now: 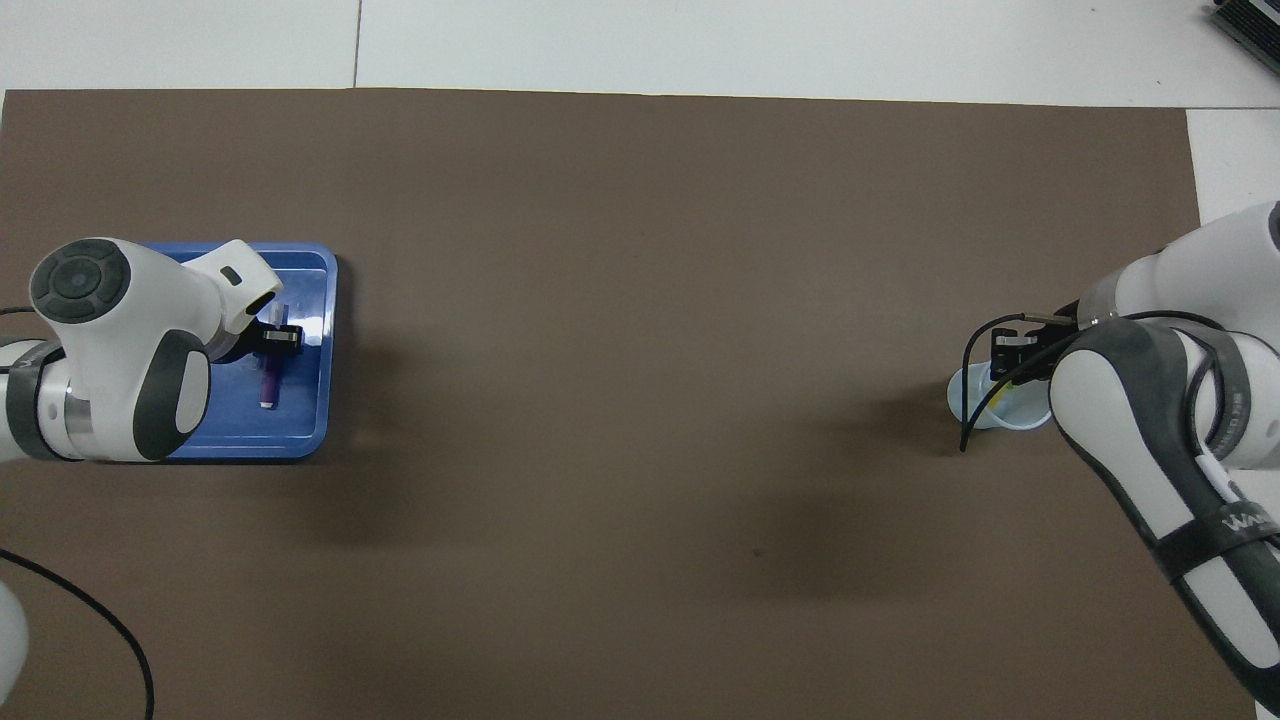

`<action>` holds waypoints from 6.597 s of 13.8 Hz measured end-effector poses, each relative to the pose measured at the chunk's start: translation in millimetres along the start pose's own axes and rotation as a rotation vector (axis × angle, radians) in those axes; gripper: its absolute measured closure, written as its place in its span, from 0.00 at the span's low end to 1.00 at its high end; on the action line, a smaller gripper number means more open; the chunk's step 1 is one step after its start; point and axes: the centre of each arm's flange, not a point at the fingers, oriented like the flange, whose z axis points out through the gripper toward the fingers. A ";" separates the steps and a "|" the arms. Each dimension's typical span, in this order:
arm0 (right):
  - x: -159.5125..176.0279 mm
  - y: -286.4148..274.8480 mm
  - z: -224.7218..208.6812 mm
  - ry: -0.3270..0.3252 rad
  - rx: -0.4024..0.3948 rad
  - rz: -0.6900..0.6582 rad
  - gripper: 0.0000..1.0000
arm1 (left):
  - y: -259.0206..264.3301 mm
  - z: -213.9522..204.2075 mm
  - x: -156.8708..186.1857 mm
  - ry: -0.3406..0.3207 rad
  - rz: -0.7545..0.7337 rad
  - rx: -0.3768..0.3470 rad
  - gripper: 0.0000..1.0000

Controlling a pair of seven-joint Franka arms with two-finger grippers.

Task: Right arm passes pens to left for tray arrangement
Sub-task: 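Grasp the yellow pen from the cup with the right gripper, then carry the yellow pen toward the left gripper while the left gripper approaches, then grasp the yellow pen with the left gripper and release the right gripper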

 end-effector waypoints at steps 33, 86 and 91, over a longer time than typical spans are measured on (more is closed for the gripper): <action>-158.3 -294.6 -146.8 0.134 0.572 0.100 0.81 | 128.4 -243.8 25.8 -0.445 -1.194 -0.694 0.00; -188.3 -353.6 -101.4 0.160 0.662 0.122 0.65 | 226.6 -202.1 -79.4 -0.430 -1.375 -0.729 0.81; -151.8 -307.7 -125.9 0.145 0.543 0.073 0.10 | 206.1 -194.1 -78.8 -0.387 -1.166 -0.689 0.81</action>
